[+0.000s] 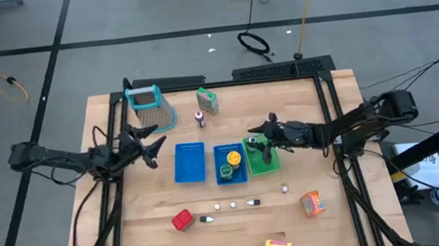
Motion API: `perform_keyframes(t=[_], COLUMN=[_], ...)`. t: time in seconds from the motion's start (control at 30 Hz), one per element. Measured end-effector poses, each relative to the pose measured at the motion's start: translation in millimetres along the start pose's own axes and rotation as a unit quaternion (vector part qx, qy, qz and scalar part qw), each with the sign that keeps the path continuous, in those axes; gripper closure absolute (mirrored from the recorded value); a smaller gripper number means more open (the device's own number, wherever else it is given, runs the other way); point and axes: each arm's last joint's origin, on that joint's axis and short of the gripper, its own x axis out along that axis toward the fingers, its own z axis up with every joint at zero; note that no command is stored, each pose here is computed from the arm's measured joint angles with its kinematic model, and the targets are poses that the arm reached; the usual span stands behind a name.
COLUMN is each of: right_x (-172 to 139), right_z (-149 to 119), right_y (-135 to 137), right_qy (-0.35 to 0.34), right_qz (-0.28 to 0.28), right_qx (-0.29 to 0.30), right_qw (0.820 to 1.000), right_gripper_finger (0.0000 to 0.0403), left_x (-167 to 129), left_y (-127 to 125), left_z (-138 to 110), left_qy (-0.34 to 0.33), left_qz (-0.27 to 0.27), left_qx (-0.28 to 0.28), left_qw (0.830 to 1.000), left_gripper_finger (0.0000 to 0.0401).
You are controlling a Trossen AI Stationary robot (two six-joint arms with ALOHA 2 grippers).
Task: Pick & Place Kitchen Items
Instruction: Put the large pink food color into the green bin
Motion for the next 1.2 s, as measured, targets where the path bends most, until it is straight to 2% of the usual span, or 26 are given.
perform_keyframes(t=[0.4, 0.67, 0.9, 1.2], right_x=[-10, -10, -10, -10], right_z=[18, 17, 17, 17], right_y=[-1, -1, -1, -1], right_qy=[-0.042, -0.041, -0.041, -0.04], right_qz=[0.001, 0.001, 0.001, 0.001], right_qx=[-0.028, -0.028, -0.028, -0.028], right_qw=[0.999, 0.999, 0.999, 0.999], right_gripper_finger=[0.0185, 0.0186, 0.0186, 0.0189], left_x=[17, 33, 63, 93], left_y=[6, 8, -2, -6], left_z=[-16, -24, -19, -35], left_qy=[0.039, 0.067, 0.104, 0.16], left_qz=[0.072, 0.084, 0.086, 0.114], left_qx=[-0.023, -0.042, -0.005, 0.022], left_qw=[0.996, 0.993, 0.991, 0.98], left_gripper_finger=[0.0135, 0.0135, 0.0135, 0.0135])
